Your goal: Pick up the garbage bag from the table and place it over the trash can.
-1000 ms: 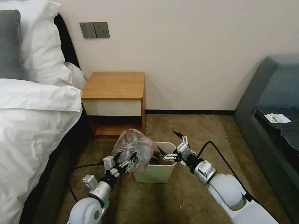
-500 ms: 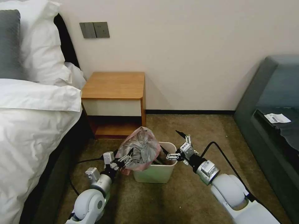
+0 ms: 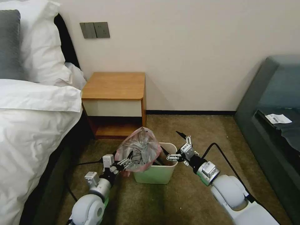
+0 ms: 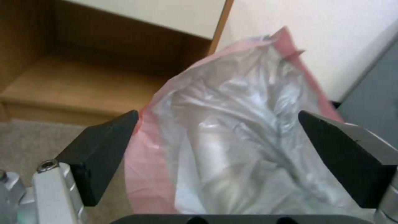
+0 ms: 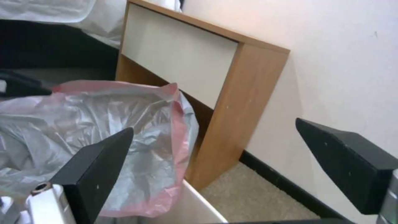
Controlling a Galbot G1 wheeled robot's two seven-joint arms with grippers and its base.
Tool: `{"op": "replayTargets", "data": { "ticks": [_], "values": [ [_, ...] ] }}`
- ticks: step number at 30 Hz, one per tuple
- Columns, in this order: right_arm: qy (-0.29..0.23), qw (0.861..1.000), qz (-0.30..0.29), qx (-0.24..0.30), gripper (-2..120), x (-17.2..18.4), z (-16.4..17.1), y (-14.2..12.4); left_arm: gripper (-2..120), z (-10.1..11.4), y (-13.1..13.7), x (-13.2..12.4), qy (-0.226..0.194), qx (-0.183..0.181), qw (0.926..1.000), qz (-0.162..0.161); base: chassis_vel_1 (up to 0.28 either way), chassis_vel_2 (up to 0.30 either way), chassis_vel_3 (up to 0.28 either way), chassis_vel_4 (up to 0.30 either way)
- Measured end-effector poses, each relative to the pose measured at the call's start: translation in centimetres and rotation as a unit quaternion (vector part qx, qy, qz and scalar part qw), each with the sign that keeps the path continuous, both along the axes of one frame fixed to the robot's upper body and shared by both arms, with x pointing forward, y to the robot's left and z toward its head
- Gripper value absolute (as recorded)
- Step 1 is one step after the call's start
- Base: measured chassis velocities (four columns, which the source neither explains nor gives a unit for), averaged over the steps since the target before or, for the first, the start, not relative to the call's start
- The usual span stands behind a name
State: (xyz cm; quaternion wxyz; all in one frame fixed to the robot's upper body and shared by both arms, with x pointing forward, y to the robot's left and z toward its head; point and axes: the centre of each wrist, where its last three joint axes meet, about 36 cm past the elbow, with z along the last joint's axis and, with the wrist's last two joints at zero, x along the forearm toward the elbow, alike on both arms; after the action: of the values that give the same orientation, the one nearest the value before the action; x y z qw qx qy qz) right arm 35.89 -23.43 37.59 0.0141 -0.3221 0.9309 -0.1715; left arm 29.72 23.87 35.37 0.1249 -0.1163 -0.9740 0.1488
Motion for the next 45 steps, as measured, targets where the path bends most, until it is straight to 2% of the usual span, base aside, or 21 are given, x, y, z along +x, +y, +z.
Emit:
{"op": "replayTargets", "data": {
  "ticks": [4,10,13,21,30,37,45],
  "values": [
    [0.000,1.000,0.003,0.004,100,0.0,-0.1,0.4,97,0.2,-0.1,0.0,-0.003,-0.004,1.0000,-0.002,0.000,0.000,0.000,0.000],
    [0.001,1.000,0.007,0.005,100,-0.1,-0.1,0.7,97,-0.1,-0.1,1.1,0.003,-0.031,0.9994,-0.017,0.000,0.000,0.000,0.000],
    [0.000,1.000,0.010,0.004,100,-0.2,0.0,0.6,97,-0.7,0.3,2.4,0.017,-0.054,0.9981,-0.023,0.000,0.000,0.000,0.000],
    [0.003,1.000,0.011,0.007,100,-0.5,-0.4,0.7,97,-1.8,0.3,3.9,0.050,-0.074,0.9956,-0.027,0.000,0.000,0.000,0.000],
    [0.009,1.000,0.017,0.010,100,-0.8,-0.8,1.0,96,-2.0,0.7,5.8,0.095,-0.058,0.9929,-0.042,0.000,0.000,0.000,0.000],
    [0.011,1.000,0.016,0.010,100,-1.2,-1.2,0.8,93,-2.3,0.9,7.3,0.118,-0.040,0.9915,-0.037,0.000,0.000,0.000,0.000],
    [0.010,1.000,0.017,0.008,100,-1.4,-1.1,0.6,93,-2.0,1.1,7.8,0.145,-0.024,0.9879,-0.050,0.000,0.000,0.000,0.000]
  ]
}}
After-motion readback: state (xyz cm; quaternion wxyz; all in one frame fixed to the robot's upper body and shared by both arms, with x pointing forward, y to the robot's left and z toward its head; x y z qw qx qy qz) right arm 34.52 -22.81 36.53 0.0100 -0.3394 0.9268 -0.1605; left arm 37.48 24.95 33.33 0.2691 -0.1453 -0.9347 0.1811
